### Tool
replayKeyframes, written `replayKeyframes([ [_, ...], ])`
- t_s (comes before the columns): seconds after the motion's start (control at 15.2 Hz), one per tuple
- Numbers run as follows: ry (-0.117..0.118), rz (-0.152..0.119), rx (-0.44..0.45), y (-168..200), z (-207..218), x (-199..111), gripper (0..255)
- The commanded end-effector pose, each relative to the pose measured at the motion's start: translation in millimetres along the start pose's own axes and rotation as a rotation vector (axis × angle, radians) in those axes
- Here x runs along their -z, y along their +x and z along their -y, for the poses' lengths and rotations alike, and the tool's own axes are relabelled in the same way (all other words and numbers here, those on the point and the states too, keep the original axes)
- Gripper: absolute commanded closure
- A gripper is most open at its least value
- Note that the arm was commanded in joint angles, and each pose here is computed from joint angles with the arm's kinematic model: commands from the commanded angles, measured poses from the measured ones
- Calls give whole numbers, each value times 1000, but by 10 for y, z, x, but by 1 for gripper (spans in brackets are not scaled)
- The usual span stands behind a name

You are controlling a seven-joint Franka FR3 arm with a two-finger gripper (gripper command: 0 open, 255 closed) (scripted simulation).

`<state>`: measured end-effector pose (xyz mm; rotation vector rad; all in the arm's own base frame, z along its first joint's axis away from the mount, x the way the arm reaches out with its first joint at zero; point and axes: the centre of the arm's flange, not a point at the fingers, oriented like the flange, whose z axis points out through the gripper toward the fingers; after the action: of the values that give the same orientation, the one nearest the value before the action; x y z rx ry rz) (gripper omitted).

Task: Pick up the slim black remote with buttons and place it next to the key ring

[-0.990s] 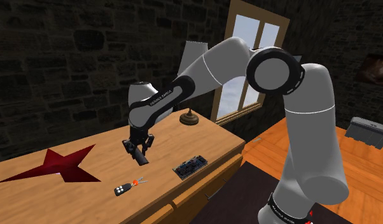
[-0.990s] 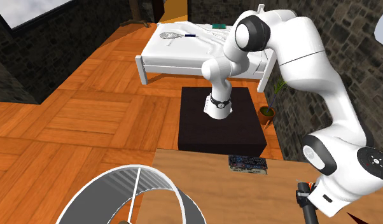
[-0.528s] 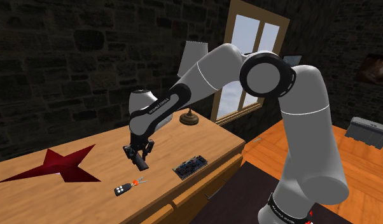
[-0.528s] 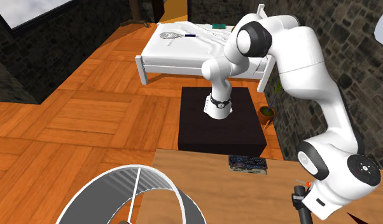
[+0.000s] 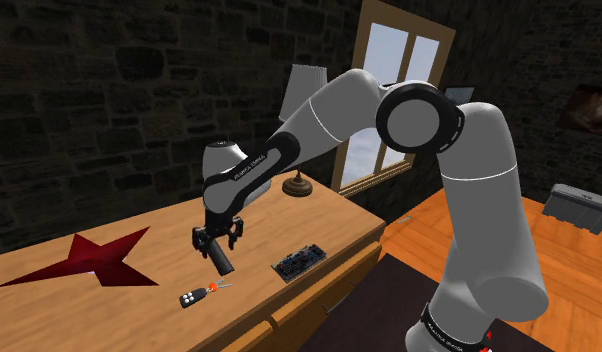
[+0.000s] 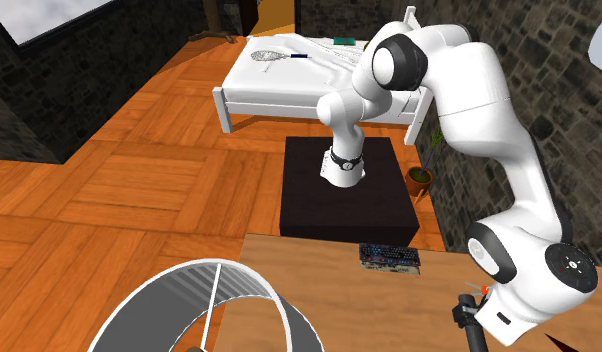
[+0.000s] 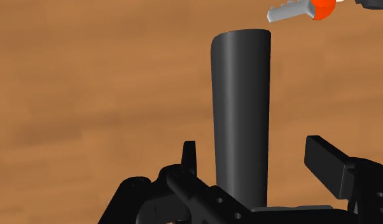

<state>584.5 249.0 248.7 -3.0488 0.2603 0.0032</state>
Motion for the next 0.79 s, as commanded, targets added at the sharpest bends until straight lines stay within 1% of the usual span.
replayKeyframes([
  [0.0, 0, 0, 0, 0, 0, 0, 0],
  [0.2, 0, 0, 0, 0, 0, 0, 0],
  [0.46, 0, 0, 0, 0, 0, 500, 0],
  [0.73, 0, 0, 0, 0, 0, 500, 0],
])
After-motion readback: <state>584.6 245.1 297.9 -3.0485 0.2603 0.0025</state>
